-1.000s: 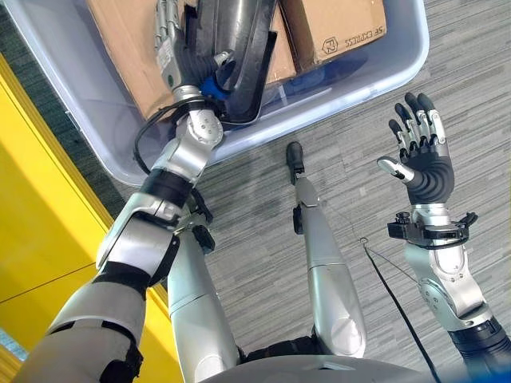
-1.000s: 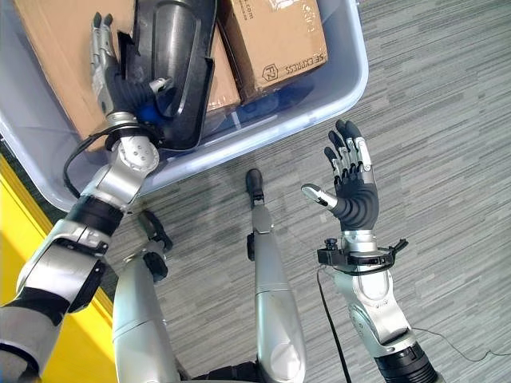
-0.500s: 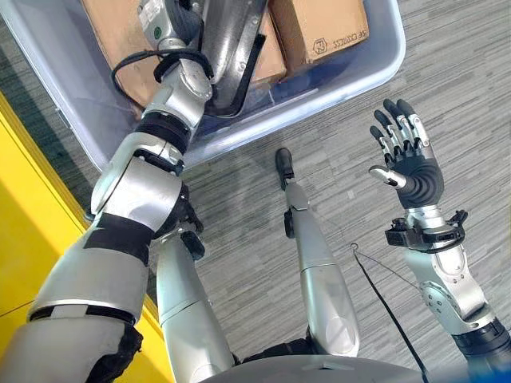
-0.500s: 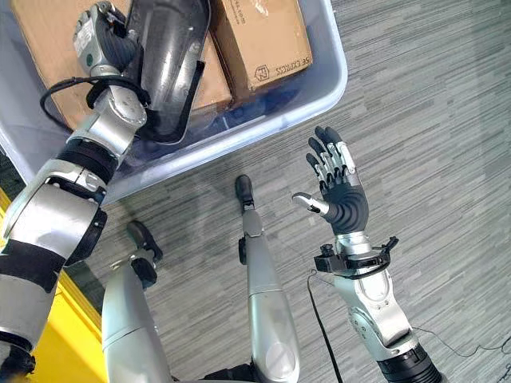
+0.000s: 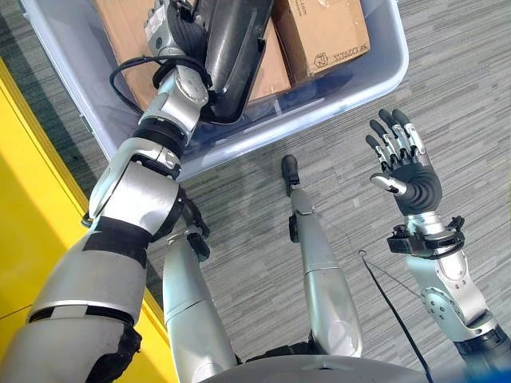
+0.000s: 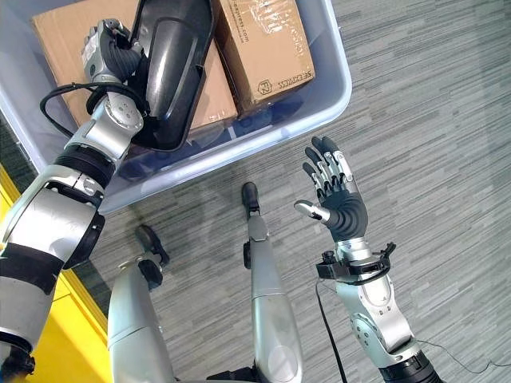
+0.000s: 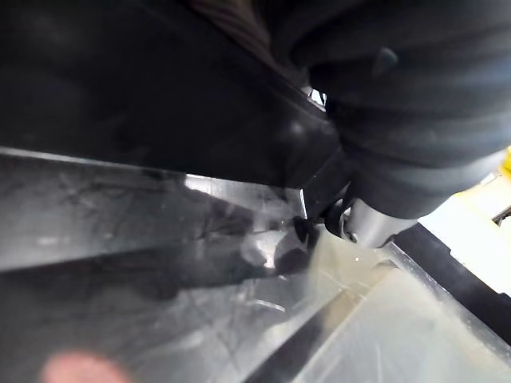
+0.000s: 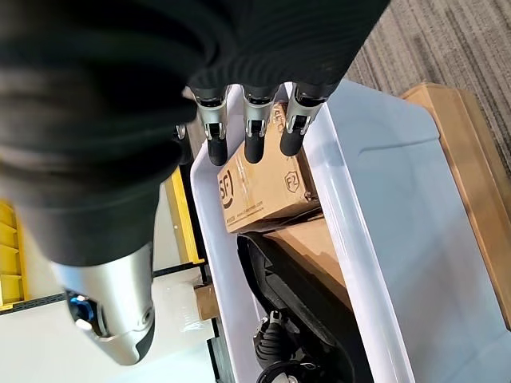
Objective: Move parts from the plastic box to the shelf.
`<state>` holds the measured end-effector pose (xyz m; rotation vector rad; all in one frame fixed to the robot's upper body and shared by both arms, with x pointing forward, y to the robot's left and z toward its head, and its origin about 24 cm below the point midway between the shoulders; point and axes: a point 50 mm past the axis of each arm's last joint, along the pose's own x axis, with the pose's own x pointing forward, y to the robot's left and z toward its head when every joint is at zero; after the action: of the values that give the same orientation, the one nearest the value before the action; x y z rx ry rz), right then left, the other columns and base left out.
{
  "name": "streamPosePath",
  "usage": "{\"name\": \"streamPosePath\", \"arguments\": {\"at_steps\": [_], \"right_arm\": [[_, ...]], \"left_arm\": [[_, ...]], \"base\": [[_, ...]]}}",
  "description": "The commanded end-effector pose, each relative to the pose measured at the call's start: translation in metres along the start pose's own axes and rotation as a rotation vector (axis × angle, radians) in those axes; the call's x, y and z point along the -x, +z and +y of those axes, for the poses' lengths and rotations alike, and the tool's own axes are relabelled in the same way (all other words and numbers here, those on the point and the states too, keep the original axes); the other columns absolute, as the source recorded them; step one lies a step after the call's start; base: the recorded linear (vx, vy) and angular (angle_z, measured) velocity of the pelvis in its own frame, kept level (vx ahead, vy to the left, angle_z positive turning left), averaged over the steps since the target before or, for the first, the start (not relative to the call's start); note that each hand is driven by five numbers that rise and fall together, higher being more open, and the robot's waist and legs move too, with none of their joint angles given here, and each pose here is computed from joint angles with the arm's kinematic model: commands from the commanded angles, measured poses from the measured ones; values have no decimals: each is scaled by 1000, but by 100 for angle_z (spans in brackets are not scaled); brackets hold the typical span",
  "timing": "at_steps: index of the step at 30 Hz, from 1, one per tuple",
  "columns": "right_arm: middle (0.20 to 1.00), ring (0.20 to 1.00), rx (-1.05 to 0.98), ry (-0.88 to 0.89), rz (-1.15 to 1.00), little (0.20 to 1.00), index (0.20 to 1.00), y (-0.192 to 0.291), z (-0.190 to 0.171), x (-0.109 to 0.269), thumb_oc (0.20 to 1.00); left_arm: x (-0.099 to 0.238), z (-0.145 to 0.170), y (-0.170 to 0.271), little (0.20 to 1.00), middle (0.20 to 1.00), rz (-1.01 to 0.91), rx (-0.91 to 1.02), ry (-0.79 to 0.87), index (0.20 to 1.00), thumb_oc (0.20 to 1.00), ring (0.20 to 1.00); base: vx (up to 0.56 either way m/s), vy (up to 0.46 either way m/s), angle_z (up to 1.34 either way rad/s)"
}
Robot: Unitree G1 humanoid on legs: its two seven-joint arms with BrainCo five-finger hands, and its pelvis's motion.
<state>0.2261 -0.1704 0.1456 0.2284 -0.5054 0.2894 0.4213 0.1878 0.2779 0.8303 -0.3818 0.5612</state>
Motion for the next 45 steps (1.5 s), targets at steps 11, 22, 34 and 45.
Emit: {"name": "streamPosePath", "arguments": {"at_steps": [11, 22, 34, 45], "right_arm": [[1000, 1000, 83, 5, -97, 1000, 1000, 21, -6, -7, 1000], [1000, 1000, 96, -19, -90, 1000, 1000, 19, -7, -6, 1000], [1000, 1000, 129, -89, -53, 1000, 1000, 12, -16, -1, 1000], [1000, 1000, 183, -105, 27, 1000, 1000, 5, -31, 11, 1000]], "left_arm": [[45, -40, -16, 200, 200, 62, 392, -104, 200, 200, 200], [58, -35, -19, 200, 200, 19, 490, -93, 200, 200, 200], [125, 17, -58, 200, 200, -166, 571, -87, 200, 200, 200], [161, 44, -79, 200, 200, -218, 531, -164, 200, 200, 200]], "base": [[-7, 13, 6], [-1, 6, 2], [22, -2, -2], [74, -4, 21]]}}
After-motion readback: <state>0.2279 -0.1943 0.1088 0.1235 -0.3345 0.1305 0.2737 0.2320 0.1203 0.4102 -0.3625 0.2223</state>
